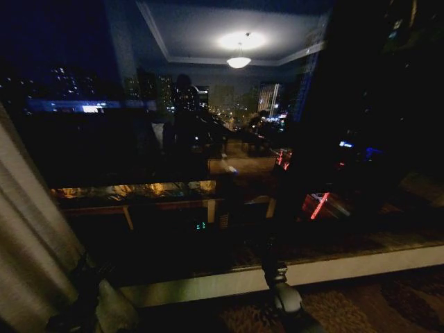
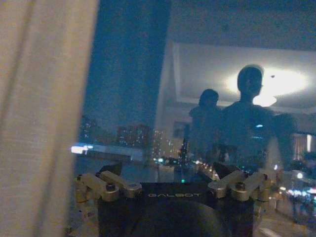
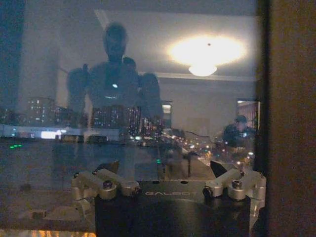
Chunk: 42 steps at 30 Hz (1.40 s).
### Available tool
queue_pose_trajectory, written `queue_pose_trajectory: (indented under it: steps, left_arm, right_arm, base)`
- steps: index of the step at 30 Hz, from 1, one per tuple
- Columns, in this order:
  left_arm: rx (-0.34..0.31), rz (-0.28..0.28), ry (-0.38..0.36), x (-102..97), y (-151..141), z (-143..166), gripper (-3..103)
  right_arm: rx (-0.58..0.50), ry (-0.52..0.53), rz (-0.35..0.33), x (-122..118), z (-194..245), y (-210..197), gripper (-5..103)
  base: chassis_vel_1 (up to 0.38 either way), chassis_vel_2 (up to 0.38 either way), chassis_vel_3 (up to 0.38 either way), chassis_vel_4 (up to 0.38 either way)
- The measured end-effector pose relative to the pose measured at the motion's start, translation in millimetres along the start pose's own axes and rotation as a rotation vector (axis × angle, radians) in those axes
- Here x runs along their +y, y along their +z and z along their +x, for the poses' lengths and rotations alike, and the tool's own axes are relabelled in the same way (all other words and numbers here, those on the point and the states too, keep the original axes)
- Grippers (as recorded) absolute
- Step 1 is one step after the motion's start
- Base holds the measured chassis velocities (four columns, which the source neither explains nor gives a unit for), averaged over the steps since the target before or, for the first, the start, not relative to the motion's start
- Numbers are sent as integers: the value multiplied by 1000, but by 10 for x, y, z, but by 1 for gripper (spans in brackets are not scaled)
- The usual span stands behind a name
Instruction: Open the curtains by pulling them apart, changing their state from closed to fully open.
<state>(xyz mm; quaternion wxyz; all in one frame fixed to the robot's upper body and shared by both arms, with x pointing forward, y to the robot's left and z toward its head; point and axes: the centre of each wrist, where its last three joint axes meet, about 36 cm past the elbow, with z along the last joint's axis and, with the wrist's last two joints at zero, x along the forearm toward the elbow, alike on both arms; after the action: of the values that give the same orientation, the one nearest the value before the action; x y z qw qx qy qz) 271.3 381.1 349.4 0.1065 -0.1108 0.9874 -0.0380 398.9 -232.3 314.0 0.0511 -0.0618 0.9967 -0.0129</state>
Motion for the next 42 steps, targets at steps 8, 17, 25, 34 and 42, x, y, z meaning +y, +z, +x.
queue_pose_trajectory:
  steps: [8,17,25,34,42]
  left_arm:
    - [0,0,0,-1,0,0,100]
    - [0,0,0,-1,0,-1,100]
    - [0,0,0,-1,0,-1,100]
    - [0,0,0,0,0,-1,100]
    - [0,0,0,0,0,-1,100]
  right_arm:
    - [0,0,0,0,0,0,100]
    - [0,0,0,0,0,0,100]
    - [0,0,0,-1,0,0,100]
    - [0,0,0,-1,0,0,100]
    - [0,0,0,-1,0,0,100]
  base:
    - [-286,-287,285,299]
    - [-350,-363,337,358]
    - [-372,-363,372,367]
    - [-348,-360,351,359]
    - [-353,-357,356,359]
